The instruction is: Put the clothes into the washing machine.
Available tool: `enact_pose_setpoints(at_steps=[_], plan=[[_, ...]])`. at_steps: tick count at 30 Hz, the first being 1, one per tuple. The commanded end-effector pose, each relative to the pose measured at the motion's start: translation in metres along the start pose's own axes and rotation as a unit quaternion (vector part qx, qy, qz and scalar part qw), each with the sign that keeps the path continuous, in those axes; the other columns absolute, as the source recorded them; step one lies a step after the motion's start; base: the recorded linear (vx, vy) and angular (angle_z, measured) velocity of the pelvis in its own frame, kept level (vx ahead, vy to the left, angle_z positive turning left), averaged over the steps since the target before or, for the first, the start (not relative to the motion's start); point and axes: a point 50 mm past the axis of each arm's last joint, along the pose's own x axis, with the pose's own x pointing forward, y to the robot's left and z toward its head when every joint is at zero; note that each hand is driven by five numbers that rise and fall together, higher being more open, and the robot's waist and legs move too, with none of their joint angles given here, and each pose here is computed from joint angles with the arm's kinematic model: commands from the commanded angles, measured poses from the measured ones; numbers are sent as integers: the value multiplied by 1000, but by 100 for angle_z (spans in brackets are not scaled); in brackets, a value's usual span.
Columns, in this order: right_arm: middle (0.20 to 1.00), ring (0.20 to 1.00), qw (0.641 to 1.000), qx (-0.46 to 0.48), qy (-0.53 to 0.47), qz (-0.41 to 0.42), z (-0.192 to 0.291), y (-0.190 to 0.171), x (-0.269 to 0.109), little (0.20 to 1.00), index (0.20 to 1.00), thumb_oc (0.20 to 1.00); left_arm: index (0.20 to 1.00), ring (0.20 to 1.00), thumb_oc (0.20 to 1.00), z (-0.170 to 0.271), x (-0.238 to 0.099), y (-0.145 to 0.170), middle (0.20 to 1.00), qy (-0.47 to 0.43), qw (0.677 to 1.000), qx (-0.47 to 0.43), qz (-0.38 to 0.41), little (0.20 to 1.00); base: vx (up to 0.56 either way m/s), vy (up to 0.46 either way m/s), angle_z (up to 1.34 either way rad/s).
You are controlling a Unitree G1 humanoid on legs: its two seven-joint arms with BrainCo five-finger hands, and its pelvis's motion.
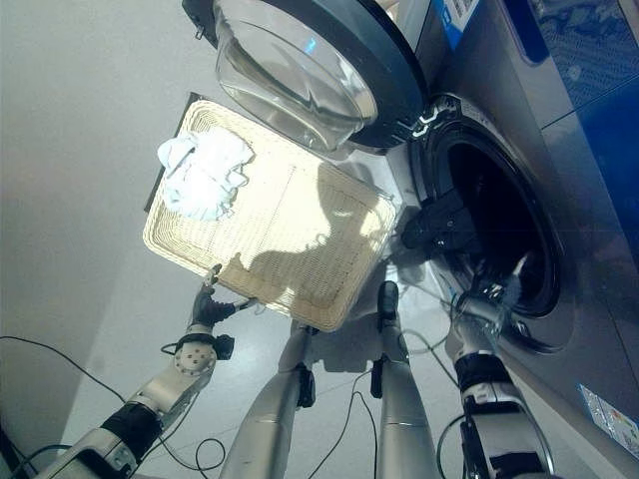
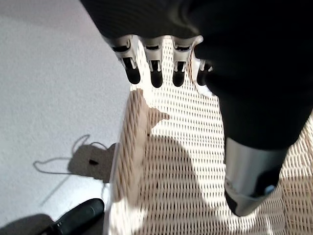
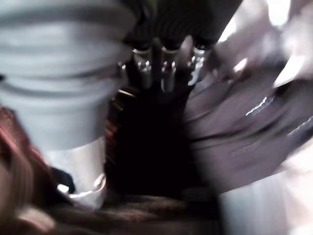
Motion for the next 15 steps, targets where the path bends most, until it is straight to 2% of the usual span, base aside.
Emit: enact_pose_setpoints(at_steps=[1,5,15], plan=[[1000,1000,990,-129,9,47,15,-6,2,1000,1000,1000,1000,1000,1000,4,4,4,1000,-20,1000,-8,19,1000,-31,-5,-3],[1000,1000,984,-162,36,64,3,-10,-3,1000,1000,1000,1000,1000,1000,3,0,1,1000,-20,1000,-8,16,1000,0,0,0],[1000,1000,965,-215,32,145,-41,16,-32,1000,1000,1000,1000,1000,1000,1,-9,-9,1000,-16,999,-19,30,1000,-7,33,0]])
